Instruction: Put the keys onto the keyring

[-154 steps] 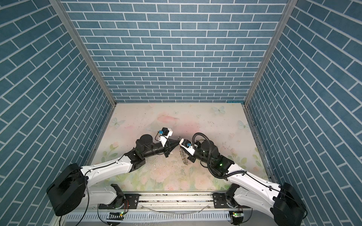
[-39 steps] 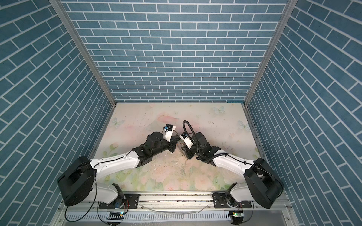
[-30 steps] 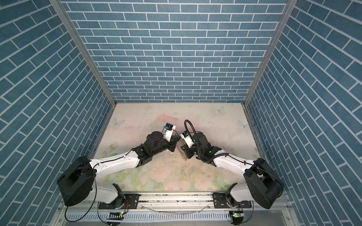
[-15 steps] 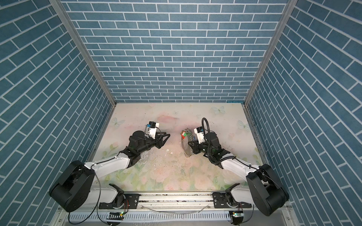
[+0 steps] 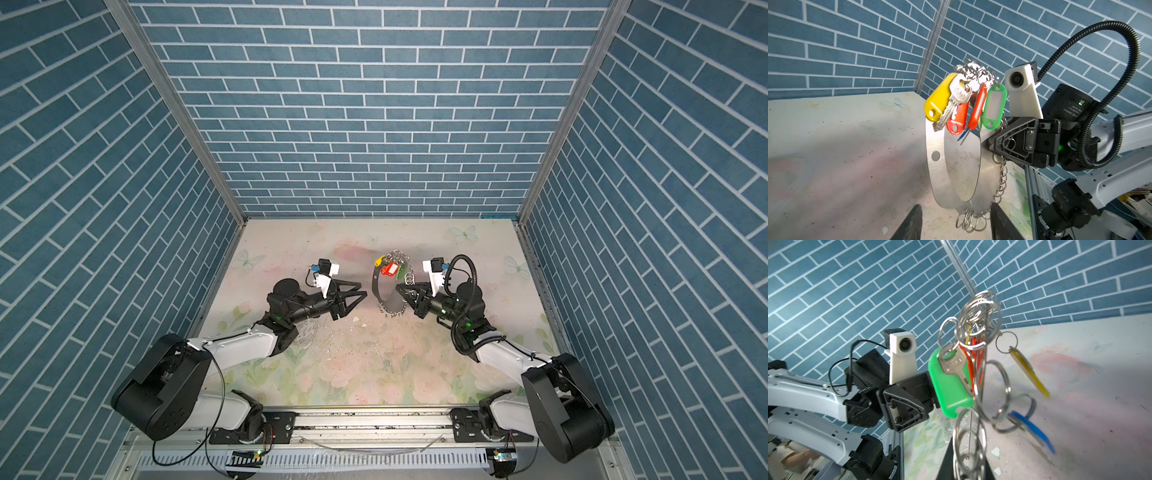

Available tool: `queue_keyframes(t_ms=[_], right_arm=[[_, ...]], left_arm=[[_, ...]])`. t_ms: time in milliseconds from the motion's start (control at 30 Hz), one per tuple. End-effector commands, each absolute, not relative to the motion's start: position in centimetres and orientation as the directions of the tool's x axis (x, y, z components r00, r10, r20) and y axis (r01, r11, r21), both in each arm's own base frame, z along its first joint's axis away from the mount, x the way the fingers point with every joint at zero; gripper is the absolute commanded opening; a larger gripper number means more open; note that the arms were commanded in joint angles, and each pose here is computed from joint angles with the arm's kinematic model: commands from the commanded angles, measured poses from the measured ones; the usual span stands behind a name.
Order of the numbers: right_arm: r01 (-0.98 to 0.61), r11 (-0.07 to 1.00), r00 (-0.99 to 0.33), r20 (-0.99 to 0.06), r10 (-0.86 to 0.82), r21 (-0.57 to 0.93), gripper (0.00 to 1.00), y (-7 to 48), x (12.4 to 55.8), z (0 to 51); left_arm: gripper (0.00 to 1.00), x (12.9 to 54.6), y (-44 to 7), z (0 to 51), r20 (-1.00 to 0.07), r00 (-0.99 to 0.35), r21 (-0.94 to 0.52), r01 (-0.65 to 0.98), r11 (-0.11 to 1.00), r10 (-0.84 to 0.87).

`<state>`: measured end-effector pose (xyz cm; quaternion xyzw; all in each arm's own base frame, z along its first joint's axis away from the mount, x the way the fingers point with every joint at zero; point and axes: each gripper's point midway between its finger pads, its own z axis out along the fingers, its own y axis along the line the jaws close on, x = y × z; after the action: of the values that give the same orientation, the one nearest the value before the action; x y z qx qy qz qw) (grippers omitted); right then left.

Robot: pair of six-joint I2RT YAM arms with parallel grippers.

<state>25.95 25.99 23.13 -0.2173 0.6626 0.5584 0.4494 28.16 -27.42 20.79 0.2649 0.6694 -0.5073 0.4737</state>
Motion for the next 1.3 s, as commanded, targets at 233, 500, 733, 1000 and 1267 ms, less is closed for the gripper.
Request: queue_keyframes(t_ms=[233, 500, 733, 1000, 1267], right_arm=[[-0.884, 0.065, -0.436, -0.868, 0.238, 0.462, 0.0, 26.6, 22.8, 26.3], [-0.898, -0.011, -0.432, -0.875, 0.217, 0.44, 0.0, 27.6, 21.7, 26.9], [-0.893, 0.034, -0.433, -0.876, 0.212, 0.449, 0.0, 27.7, 22.3, 26.2], [-0.818, 0.396, -0.392, -0.908, 0.147, 0.417, 0.57, 25.3, 25.4, 23.1], [-0.447, 0.887, -0.408, -0.909, -0.085, 0.118, 0.86, 15.8, 28.7, 18.7]], left_arm=[[0.48, 26.1, -28.4, 23.6, -0.909, -0.389, -0.411, 0.895, 0.171, -0.146], [0.33, 25.1, -29.2, 25.0, -0.888, -0.416, -0.43, 0.902, 0.034, -0.197], [0.05, 24.9, -29.6, 25.2, -0.886, -0.425, -0.434, 0.901, 0.007, -0.185], [0.0, 26.6, -28.8, 22.7, -0.913, -0.401, -0.406, 0.881, 0.244, -0.074], [0.0, 28.2, -26.7, 19.0, -0.761, -0.278, 0.125, 0.824, 0.553, 0.586]])
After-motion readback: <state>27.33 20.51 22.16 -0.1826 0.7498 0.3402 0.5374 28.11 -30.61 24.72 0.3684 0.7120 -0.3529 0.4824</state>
